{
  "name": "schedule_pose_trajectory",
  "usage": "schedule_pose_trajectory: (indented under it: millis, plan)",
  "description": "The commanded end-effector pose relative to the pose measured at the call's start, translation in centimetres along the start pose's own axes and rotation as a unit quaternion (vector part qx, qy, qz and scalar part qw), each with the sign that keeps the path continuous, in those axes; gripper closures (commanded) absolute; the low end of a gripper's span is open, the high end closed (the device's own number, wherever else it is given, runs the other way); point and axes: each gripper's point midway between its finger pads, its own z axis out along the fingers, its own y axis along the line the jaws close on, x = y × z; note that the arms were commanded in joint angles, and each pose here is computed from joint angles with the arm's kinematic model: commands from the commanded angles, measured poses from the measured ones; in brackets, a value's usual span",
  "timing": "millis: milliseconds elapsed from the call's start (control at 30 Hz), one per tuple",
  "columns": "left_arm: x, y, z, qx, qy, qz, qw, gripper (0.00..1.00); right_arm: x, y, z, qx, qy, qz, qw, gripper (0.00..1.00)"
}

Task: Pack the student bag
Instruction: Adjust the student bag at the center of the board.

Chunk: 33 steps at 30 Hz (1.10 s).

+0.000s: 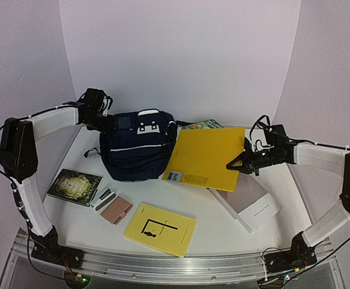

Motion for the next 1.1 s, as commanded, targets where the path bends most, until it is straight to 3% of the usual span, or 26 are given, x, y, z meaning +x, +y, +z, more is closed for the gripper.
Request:
schedule_pose_trajectory:
  millis: [0,200,367,633,767,1067]
  plan:
    - [0.8,0.0,3.1,0.035,0.038,-0.065,0.997,0.16,-1.7,3.1,0.2,-0.032,-0.014,-0.043,0.998,1.00]
    - [3.9,-0.4,6.3,0.058,0.090,-0.104,0.989,0.27,-2.2,3.3,1.5,-0.027,-0.010,-0.043,0.999,1.00]
    - [7.5,-1.3,6.5,0.079,0.122,-0.128,0.981,0.40,-4.1,3.1,2.1,-0.012,-0.028,-0.044,0.999,1.00]
    - [10.8,-3.6,3.6,0.098,0.127,-0.131,0.978,0.79,-7.1,2.6,2.6,0.012,-0.068,-0.051,0.996,1.00]
    - [11.6,-6.8,2.3,0.116,0.126,-0.111,0.979,0.97,-8.7,2.5,2.7,0.024,-0.090,-0.058,0.994,1.00]
    - [11.6,-13.0,1.2,0.186,0.122,-0.126,0.967,1.00,-14.0,2.3,1.8,0.074,-0.161,-0.089,0.980,1.00]
